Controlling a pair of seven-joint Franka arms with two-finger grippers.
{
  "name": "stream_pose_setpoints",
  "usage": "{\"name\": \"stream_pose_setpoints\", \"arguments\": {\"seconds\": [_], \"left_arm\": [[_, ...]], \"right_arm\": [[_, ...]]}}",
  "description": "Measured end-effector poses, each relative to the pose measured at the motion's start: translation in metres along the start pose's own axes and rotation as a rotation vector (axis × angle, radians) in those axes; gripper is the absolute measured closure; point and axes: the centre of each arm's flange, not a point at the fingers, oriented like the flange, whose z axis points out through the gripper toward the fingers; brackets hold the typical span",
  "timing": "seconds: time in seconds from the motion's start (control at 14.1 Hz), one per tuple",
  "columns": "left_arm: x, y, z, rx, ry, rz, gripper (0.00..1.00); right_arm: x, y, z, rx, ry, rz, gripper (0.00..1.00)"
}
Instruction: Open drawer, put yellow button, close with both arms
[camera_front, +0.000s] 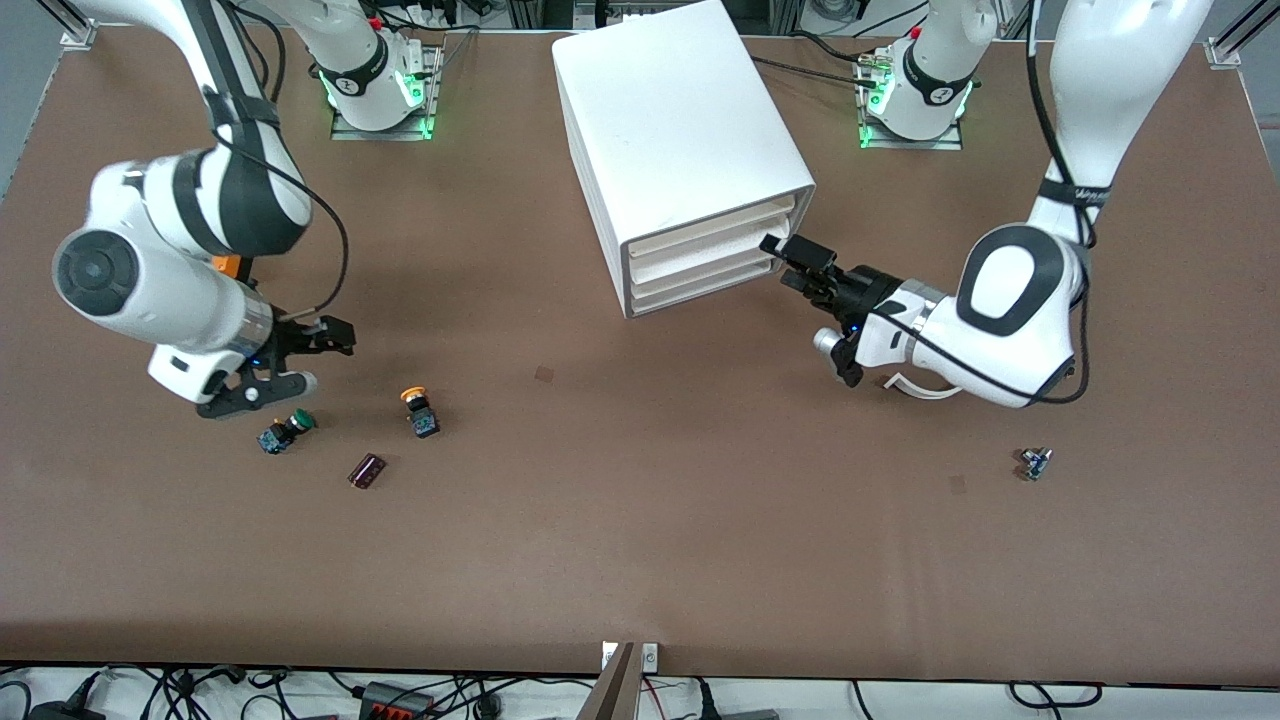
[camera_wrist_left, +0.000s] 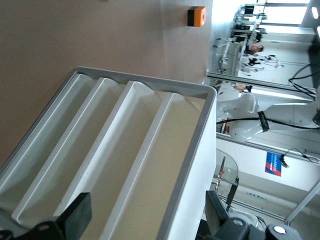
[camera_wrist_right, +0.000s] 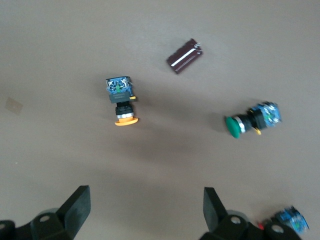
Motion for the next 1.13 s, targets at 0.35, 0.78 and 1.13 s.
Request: {"name": "stream_pose_setpoints", "arguments": {"seconds": [0.35,0.78,1.13], "left_arm": [[-0.016,-0.055,0.05,-0.166,0.02,0.086,0.1],[-0.036,-0.083,0.084,-0.214,0.011,0.078,0.22],[-0.036,-0.075,0.103,-0.259,0.007,0.078,0.26]], "right_arm": [[0.046,-0.024,0.052,0.002,-0.007,-0.066,0.0],[0.082,-0.046,0.106,-0.007,-0.001,-0.104,0.0],[0.088,-0.05,0.137,-0.01,-0.002,-0.11,0.0]]}}
